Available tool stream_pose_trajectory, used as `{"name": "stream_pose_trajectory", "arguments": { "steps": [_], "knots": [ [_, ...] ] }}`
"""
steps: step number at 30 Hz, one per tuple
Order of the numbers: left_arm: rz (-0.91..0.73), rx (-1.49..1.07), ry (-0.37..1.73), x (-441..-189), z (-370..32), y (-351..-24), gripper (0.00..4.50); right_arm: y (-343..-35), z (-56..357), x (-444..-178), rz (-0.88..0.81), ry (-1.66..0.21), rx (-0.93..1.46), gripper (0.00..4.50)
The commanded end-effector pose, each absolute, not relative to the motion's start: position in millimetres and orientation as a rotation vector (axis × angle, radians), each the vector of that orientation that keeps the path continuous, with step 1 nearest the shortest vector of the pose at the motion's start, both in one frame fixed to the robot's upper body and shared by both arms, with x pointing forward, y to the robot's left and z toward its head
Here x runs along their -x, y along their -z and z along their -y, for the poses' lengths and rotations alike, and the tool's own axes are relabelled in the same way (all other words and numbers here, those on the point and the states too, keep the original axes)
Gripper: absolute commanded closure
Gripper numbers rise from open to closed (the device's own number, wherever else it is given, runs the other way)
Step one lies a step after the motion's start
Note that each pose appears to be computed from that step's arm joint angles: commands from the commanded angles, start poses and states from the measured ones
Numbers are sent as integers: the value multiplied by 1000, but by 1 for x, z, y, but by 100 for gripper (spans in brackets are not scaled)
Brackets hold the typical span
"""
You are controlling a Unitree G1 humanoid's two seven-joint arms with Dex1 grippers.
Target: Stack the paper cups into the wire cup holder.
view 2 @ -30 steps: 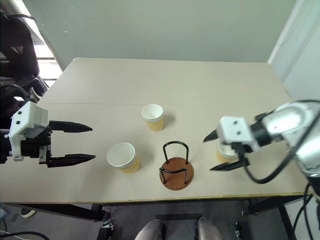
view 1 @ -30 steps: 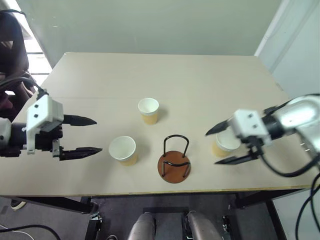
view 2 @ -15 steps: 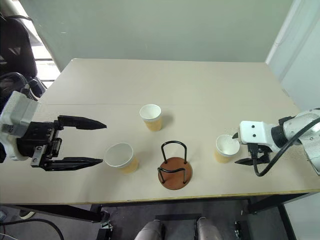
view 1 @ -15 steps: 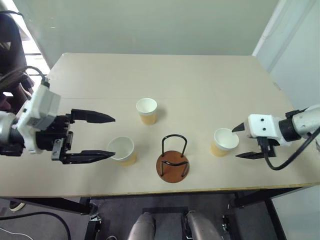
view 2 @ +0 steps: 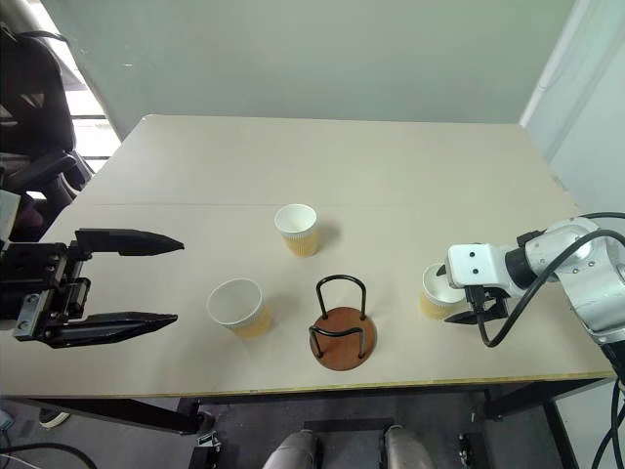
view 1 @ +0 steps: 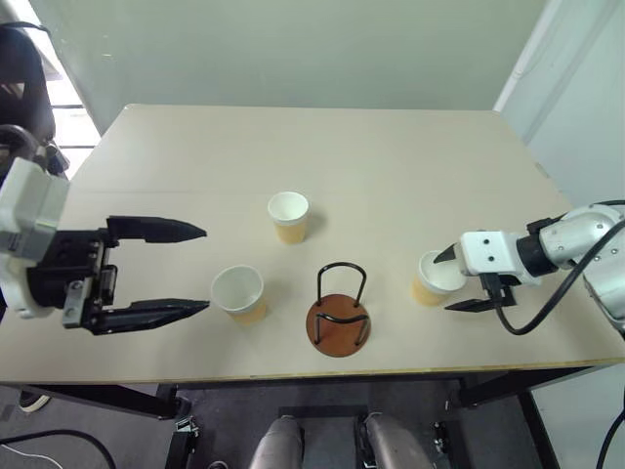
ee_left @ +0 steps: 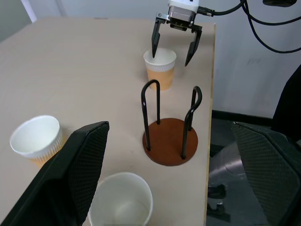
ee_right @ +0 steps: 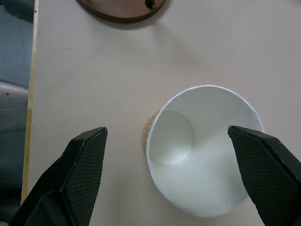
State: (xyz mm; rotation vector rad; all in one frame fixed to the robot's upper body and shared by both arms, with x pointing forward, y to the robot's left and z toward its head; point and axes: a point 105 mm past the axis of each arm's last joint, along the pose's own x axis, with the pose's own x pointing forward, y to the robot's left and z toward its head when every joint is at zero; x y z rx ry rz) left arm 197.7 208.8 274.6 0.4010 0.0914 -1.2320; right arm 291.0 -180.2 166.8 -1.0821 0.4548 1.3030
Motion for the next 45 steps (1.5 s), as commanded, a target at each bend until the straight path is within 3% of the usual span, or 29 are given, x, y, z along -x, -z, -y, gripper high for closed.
{"name": "stream_pose_trajectory", "arguments": {
  "steps": [1,4,14,22,28,31,45],
  "knots": [
    [-55,-442,1209,-193,-208,-283,0,-169,179,-293,-439,-1310,1121,33],
    [-57,-442,1202,-192,-208,-282,0,-162,184,-296,-464,-1309,1166,90],
    [-62,-449,1185,-191,-210,-283,0,-169,178,-300,-429,-1324,1217,448],
    [-76,-451,1165,-193,-215,-281,0,-194,162,-286,-344,-1416,1186,448],
    [-106,-486,1111,-198,-229,-281,0,-284,123,-263,10,-1551,1048,448],
    [-107,-488,1121,-200,-228,-280,0,-308,104,-252,129,-1621,996,448],
    [-111,-495,1133,-199,-225,-279,0,-258,72,-228,61,-1853,963,448]
  ]
}}
